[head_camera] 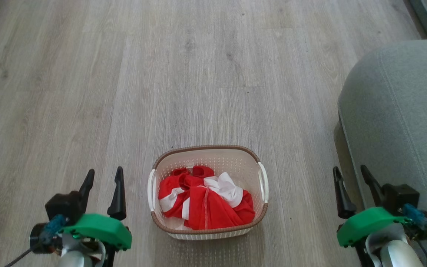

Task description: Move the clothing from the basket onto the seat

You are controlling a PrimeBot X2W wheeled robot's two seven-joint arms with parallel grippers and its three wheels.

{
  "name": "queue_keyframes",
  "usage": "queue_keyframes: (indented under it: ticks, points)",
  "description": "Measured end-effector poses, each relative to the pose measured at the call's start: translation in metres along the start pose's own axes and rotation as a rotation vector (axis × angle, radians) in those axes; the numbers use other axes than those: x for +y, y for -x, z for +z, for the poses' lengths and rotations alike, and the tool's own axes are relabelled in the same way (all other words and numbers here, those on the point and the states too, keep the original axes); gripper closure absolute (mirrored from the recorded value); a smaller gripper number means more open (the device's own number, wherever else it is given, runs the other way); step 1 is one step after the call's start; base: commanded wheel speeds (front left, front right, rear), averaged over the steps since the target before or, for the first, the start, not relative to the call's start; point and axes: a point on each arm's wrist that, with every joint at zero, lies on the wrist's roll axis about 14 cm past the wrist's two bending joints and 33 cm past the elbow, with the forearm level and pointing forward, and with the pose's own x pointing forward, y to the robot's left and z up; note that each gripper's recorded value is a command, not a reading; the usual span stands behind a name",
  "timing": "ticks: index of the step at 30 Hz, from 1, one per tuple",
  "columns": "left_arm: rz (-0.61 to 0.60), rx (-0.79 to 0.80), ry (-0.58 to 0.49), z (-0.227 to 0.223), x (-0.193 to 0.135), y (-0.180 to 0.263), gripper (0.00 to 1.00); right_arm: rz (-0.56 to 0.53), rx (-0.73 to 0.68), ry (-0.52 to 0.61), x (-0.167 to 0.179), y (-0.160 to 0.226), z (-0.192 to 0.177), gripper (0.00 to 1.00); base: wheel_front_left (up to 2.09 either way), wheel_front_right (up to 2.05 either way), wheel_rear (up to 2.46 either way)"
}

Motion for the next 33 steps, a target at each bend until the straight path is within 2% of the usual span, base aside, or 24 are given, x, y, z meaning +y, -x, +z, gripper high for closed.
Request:
queue_keyframes:
  ticks: [17, 33]
  points:
    - [-0.043, -0.053, -0.190, 0.008, -0.008, 0.000, 0.00, 0.065, -0.015, 0.198, 0.011, 0.000, 0.000, 0.00, 0.00, 0.00, 0.00]
    - [-0.042, -0.053, -0.192, 0.008, -0.009, -0.001, 0.00, 0.069, -0.012, 0.208, 0.010, 0.000, -0.001, 0.00, 0.00, 0.00, 0.00]
